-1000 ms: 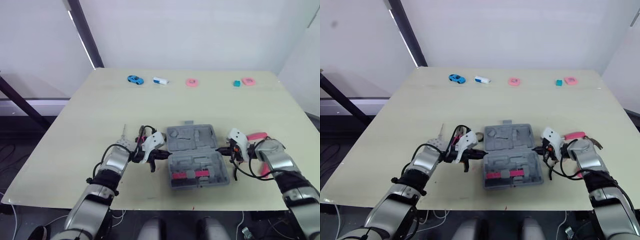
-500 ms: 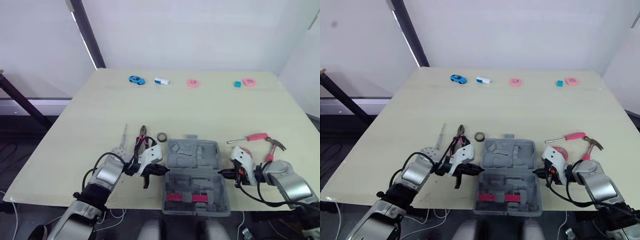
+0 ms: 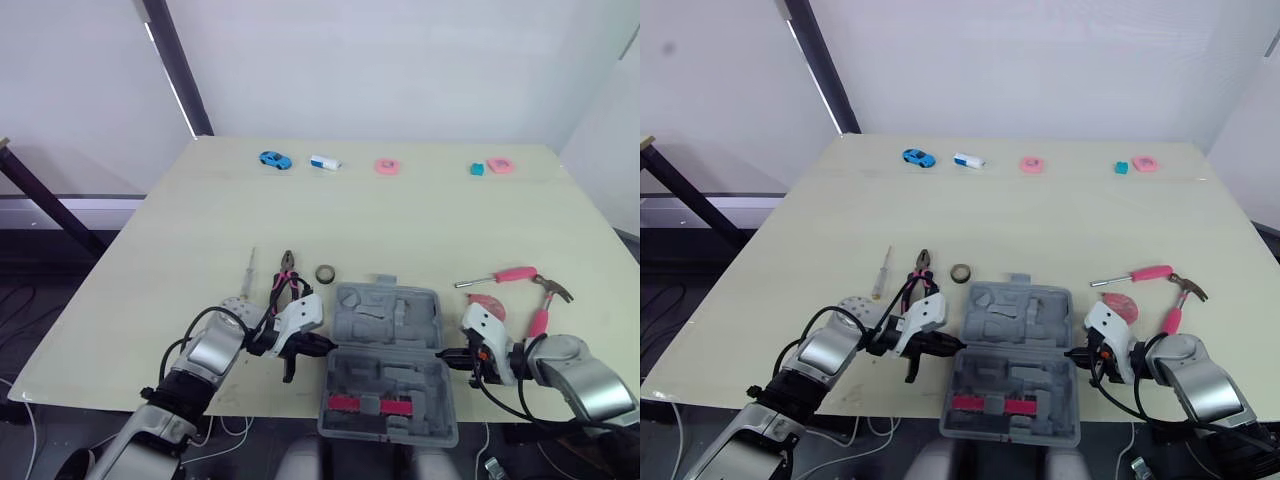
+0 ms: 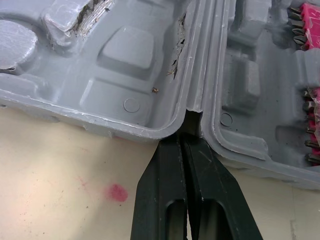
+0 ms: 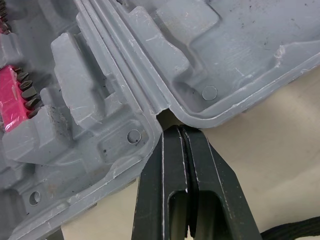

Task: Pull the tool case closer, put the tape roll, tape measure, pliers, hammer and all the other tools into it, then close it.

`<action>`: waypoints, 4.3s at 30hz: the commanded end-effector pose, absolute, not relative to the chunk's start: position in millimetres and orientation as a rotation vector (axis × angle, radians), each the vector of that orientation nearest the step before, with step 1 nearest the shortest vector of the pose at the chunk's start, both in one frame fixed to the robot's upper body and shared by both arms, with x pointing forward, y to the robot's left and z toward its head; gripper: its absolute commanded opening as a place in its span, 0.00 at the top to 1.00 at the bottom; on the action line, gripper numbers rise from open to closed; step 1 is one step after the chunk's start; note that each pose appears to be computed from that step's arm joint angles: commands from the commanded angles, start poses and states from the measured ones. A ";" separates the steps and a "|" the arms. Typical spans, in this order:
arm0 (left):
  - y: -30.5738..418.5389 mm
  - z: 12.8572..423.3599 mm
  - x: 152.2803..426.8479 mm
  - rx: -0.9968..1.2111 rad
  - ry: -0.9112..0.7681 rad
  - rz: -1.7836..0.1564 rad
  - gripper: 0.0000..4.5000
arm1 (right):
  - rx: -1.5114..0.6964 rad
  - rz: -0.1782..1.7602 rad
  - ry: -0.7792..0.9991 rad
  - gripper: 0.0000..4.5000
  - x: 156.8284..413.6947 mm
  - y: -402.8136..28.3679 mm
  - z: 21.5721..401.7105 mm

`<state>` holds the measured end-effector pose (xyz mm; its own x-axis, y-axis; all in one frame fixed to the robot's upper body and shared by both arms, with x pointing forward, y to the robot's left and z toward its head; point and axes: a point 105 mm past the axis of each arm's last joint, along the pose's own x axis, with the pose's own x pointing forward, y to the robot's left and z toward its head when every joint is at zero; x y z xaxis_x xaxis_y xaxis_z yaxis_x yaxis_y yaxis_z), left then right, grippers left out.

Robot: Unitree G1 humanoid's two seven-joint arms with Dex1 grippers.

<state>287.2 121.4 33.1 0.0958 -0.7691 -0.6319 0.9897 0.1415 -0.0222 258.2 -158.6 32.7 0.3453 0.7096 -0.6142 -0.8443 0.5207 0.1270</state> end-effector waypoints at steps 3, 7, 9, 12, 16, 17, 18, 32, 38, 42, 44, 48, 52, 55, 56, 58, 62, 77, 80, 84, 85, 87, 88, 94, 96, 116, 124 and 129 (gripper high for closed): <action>115.7 26.2 269.0 0.448 0.610 -1.450 0.98 | -0.206 1.061 0.689 1.00 248.2 -152.7 31.1; 115.1 24.8 260.7 0.440 0.626 -1.479 0.98 | -0.214 1.072 0.705 1.00 245.2 -153.6 29.5; 115.2 24.6 259.6 0.440 0.628 -1.479 0.98 | -0.210 1.077 0.708 1.00 244.3 -152.6 29.4; 115.7 23.8 257.6 0.440 0.636 -1.483 0.98 | -0.204 1.089 0.721 1.00 241.3 -151.5 28.3; 117.0 23.1 259.7 0.436 0.636 -1.465 0.98 | -0.208 1.087 0.727 1.00 239.9 -151.5 27.1; 117.4 22.9 261.4 0.435 0.634 -1.457 0.98 | -0.207 1.086 0.728 1.00 240.0 -151.6 27.3; 117.7 22.9 263.3 0.434 0.633 -1.448 0.98 | -0.207 1.086 0.729 1.00 239.7 -151.8 27.2; 126.3 23.3 276.2 0.451 0.627 -1.401 0.98 | -0.221 1.030 0.697 1.00 249.7 -158.1 24.3; 129.2 24.8 281.2 0.459 0.619 -1.389 0.98 | -0.228 1.031 0.704 1.00 248.8 -163.1 23.6; 130.8 25.7 282.1 0.457 0.613 -1.379 0.98 | -0.248 1.009 0.681 1.00 252.8 -169.2 26.3; 132.8 27.1 281.3 0.448 0.606 -1.371 0.98 | -0.257 0.993 0.662 1.00 254.5 -173.4 28.1; 143.2 30.9 278.9 0.425 0.601 -1.338 0.98 | -0.262 0.946 0.622 1.00 255.8 -187.1 31.7; 150.1 46.6 276.3 0.339 0.510 -1.308 0.98 | -0.250 0.912 0.525 1.00 253.4 -200.1 39.3; 161.3 56.8 271.6 0.282 0.442 -1.266 0.98 | -0.244 0.865 0.448 1.00 250.2 -212.9 43.3; 166.4 58.6 269.5 0.269 0.427 -1.250 0.98 | -0.244 0.846 0.422 1.00 249.3 -217.0 44.8; 179.0 65.7 264.4 0.214 0.369 -1.194 0.98 | -0.242 0.808 0.363 1.00 243.5 -227.6 49.4; 211.9 65.9 253.4 0.149 0.334 -1.027 0.98 | -0.232 0.677 0.337 1.00 227.2 -255.1 48.0; 339.6 65.7 211.3 0.007 0.266 -0.416 0.65 | -0.034 0.294 0.173 0.70 158.0 -366.7 62.6; 347.5 62.2 204.0 0.016 0.278 -0.397 0.38 | -0.047 0.293 0.156 0.42 152.5 -379.8 67.9; 346.3 61.3 200.6 0.012 0.281 -0.408 0.01 | -0.081 0.306 0.158 0.02 152.4 -389.9 71.9; 345.4 61.9 201.5 0.011 0.276 -0.411 0.00 | -0.079 0.320 0.166 0.00 153.1 -389.3 70.9; 344.5 62.5 203.0 0.009 0.270 -0.414 0.00 | -0.077 0.341 0.171 0.00 155.3 -387.3 69.3; 344.6 62.6 204.0 0.011 0.267 -0.412 0.00 | -0.077 0.350 0.168 0.00 157.6 -385.4 68.5; 339.4 67.7 213.3 0.054 0.252 -0.442 0.00 | -0.053 0.454 0.147 0.00 169.5 -364.6 69.6; 334.7 74.4 221.1 0.098 0.244 -0.469 0.00 | -0.047 0.505 0.129 0.00 175.5 -354.3 75.7; 208.6 144.8 313.2 0.775 0.412 -1.098 0.00 | -0.017 0.984 -0.048 0.00 223.3 -238.5 123.6; 166.5 164.1 361.8 1.174 0.549 -1.222 0.00 | -0.036 1.031 -0.100 0.00 235.3 -230.1 129.5; 143.6 170.5 384.1 1.328 0.611 -1.243 0.00 | -0.042 1.055 -0.130 0.00 240.9 -224.9 136.9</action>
